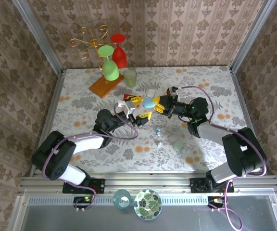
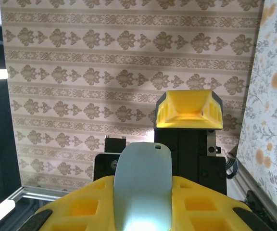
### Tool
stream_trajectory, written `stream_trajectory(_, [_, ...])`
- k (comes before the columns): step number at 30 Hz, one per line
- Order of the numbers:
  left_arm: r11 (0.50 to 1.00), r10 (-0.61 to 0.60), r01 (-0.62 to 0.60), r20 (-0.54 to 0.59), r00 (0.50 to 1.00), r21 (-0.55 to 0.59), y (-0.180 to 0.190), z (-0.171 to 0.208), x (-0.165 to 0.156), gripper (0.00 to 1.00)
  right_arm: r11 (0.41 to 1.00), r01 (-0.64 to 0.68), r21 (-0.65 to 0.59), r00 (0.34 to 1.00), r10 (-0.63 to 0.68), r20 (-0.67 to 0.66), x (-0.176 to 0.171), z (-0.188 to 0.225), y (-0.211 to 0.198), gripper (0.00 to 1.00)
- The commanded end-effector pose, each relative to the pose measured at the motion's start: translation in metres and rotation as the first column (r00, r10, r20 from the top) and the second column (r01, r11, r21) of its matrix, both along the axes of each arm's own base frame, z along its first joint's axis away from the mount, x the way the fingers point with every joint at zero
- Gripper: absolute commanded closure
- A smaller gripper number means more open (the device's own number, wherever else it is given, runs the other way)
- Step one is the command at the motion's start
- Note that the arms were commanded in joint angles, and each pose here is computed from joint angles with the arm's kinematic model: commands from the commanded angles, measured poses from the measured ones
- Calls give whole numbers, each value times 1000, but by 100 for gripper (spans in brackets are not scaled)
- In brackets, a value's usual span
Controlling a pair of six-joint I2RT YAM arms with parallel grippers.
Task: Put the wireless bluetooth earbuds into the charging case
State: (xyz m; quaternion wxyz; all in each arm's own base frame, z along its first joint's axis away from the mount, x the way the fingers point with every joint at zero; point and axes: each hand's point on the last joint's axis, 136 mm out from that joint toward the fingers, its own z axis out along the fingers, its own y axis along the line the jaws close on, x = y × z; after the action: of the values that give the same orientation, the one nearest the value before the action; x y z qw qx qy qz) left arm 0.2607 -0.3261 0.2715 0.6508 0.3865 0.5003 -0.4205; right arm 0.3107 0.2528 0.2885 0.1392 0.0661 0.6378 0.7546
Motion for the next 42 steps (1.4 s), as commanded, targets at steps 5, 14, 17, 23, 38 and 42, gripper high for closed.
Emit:
stream_trajectory(5, [996,-68,72,60,996,-54,-3,27,-8,39,1000,5,30,999,-6,35,-3,11,-3,94])
stream_trajectory(14, [993,-101,105,64,993,-50,-9,28,-9,52,1000,1,27,1000,-2,22,-3,7,-2,95])
stream_trajectory(17, [994,-100,103,64,993,-48,-10,27,-7,54,1000,2,27,1000,-2,23,-3,7,-2,96])
stream_trajectory(23, [988,-150,152,67,986,-34,-15,25,-13,57,1000,-9,29,1000,8,24,-5,9,-1,96])
stream_trajectory(38, [986,-162,164,59,985,-26,-15,21,-14,72,1000,1,18,1000,-1,6,-2,3,-1,80])
stream_trajectory(42, [989,-146,146,18,989,-23,-8,12,-11,72,999,39,-28,998,-38,50,-1,4,-6,53])
